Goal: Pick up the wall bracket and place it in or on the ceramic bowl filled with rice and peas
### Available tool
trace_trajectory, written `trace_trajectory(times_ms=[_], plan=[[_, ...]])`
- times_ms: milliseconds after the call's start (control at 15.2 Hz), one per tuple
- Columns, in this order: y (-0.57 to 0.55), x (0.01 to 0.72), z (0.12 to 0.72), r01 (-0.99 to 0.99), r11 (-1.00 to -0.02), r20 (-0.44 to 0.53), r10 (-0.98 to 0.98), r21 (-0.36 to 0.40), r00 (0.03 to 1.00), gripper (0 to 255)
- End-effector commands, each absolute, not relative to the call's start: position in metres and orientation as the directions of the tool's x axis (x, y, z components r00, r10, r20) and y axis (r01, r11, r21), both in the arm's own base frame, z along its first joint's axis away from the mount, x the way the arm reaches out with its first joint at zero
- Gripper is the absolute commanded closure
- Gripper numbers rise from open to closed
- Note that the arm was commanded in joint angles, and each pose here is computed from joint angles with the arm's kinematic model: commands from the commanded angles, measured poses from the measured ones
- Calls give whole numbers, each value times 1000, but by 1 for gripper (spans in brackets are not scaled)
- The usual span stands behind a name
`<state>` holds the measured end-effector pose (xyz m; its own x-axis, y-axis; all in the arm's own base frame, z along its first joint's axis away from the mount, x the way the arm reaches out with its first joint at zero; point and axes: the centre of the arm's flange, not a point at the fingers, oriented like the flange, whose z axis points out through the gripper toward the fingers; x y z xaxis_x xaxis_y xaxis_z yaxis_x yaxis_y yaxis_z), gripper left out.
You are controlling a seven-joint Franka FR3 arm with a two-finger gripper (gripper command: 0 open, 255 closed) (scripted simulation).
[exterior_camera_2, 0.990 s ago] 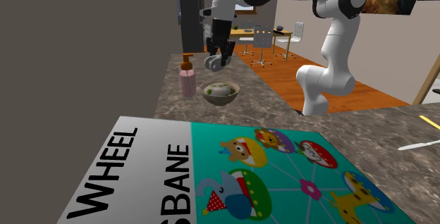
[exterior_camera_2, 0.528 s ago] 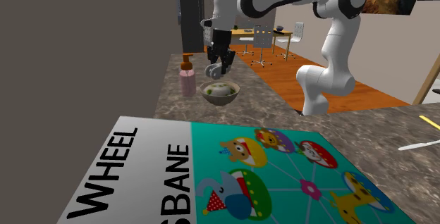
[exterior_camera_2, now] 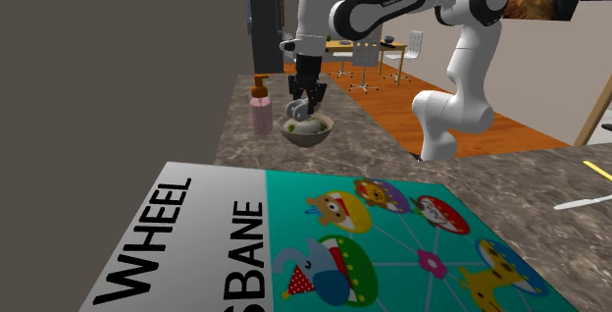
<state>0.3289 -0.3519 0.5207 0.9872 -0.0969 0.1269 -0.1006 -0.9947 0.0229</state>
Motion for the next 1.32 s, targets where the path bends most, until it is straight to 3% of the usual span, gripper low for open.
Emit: trace_trajectory(times_ms=[0,330,396,726,990,1254], plan=[[-352,329,520,-101,-995,127,-97,23,987,255],[-352,329,520,-101,-995,127,-97,23,987,255],[-352,329,520,-101,-995,127,-97,23,987,0],[-352,329,520,-101,-995,127,-97,23,987,0],[-350,323,569,-101,-995,127,-97,23,987,0],[-350,323,569,-101,-995,127,-97,23,987,0]])
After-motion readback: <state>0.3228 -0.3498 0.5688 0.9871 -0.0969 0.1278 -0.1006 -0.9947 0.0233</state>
